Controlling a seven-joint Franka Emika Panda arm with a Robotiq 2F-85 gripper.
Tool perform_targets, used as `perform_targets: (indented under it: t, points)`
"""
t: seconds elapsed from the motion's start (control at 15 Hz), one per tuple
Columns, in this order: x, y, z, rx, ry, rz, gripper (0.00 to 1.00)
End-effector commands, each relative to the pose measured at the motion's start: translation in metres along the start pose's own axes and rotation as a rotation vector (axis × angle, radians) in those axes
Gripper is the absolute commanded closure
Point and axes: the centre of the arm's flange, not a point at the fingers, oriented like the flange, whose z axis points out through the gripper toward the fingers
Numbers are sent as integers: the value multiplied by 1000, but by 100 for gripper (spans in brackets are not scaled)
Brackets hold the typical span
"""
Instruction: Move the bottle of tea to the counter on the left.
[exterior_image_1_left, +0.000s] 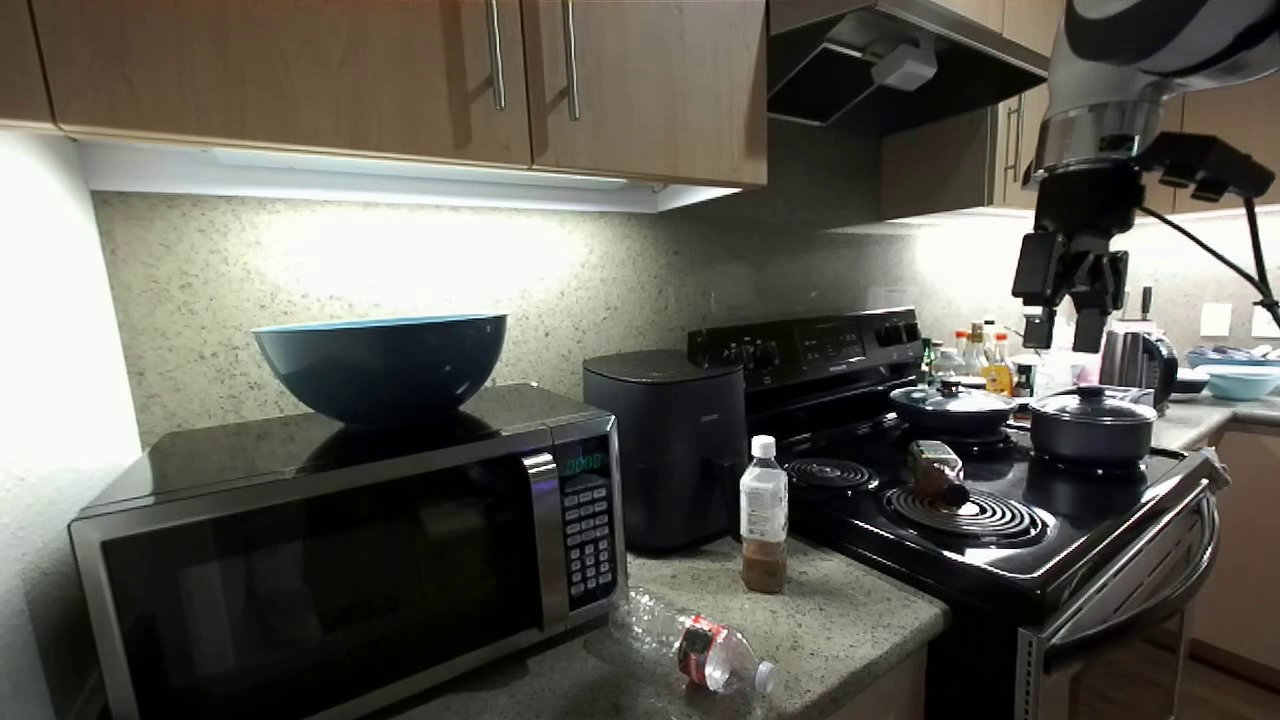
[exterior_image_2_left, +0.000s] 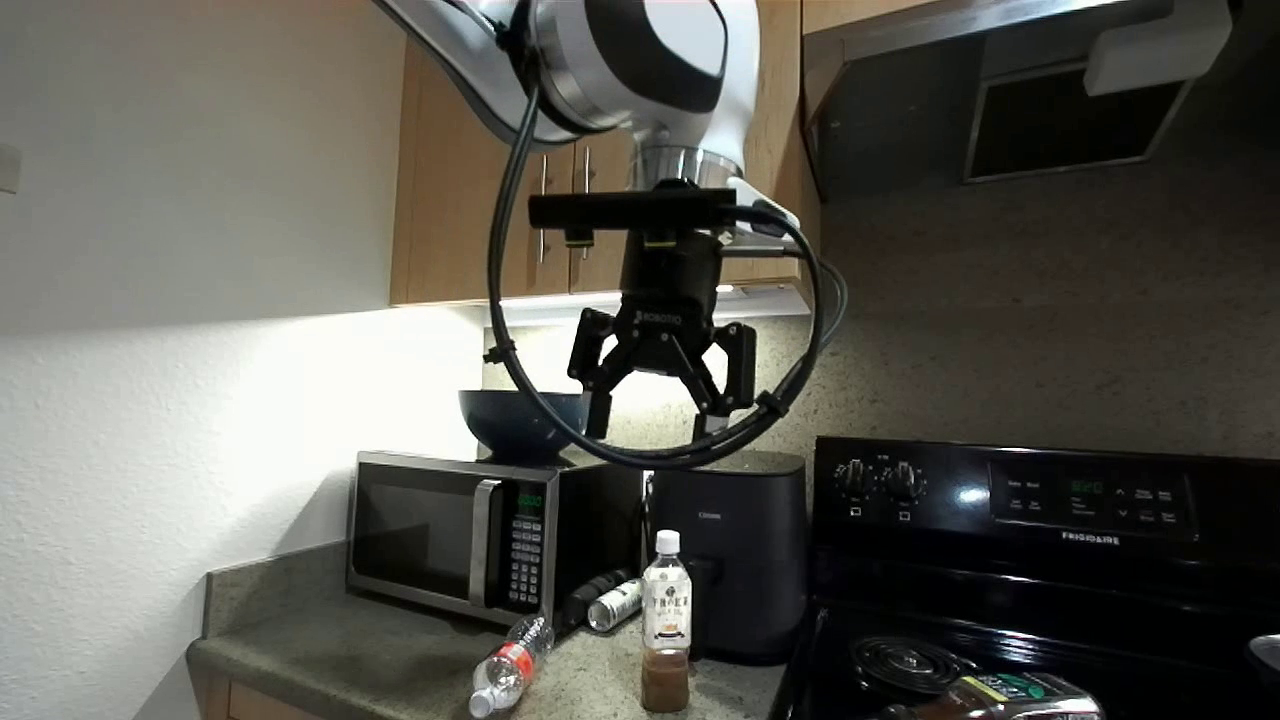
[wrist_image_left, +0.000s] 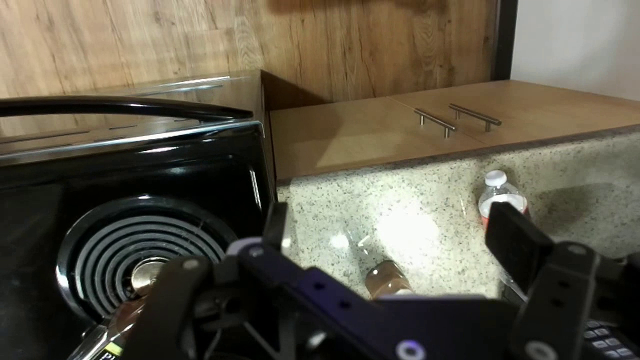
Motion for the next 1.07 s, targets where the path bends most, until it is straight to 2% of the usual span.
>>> perform_targets:
  t: [0.0, 0.2, 0.47, 1.0]
  points:
    - [7, 2, 4, -3, -15, 5, 0]
    - [20, 5, 9, -12, -38, 12, 0]
    - [21, 5, 8, -13, -36, 13, 0]
    - [92, 48, 32, -24, -147, 82, 0]
